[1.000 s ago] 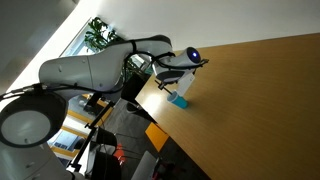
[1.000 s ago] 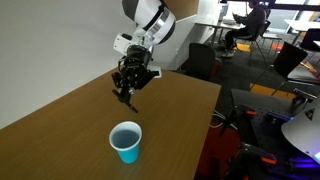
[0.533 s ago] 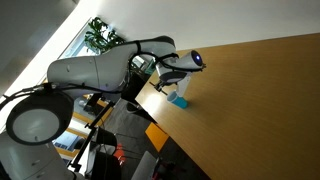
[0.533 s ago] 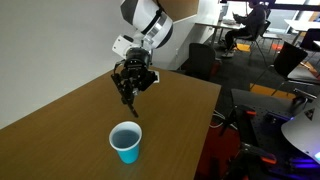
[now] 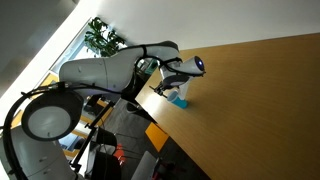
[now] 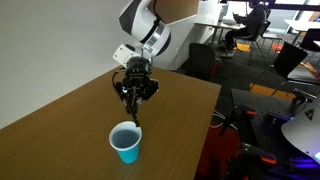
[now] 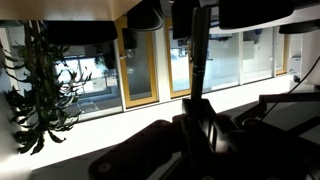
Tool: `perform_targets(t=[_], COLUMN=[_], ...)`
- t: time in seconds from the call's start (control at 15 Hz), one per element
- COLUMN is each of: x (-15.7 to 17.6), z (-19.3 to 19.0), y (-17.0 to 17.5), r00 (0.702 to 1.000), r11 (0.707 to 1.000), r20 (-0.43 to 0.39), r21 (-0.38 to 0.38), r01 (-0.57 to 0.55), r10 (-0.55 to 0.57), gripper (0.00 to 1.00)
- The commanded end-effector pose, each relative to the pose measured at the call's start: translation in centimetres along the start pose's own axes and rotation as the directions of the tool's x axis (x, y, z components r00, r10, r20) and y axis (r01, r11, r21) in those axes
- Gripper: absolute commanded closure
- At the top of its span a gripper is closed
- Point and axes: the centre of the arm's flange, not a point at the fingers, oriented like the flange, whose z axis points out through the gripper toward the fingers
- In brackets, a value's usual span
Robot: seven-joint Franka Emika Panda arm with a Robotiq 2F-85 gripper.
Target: Put the pen in the cup
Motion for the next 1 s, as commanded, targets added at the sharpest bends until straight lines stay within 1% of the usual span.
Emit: perform_targets(t=[0.0,0.53,0.73,0.93], x=[-0.6,-2.6,-3.1,-3.4], z=[0.6,1.9,1.9,1.7], y=[0.7,1.2,1.6,2.1], r00=[0.999,0.996,0.996,0.992], r11=[0.999,0.998,0.997,0.993], r20=[0.021,0.063,0.061,0.083], r21=[0.017,0.004,-0.027,-0.071], r01=[0.041,0.066,0.074,0.1], r10=[-0.041,-0.066,-0.072,-0.094], gripper=[0.97,0.97,0.97,0.97])
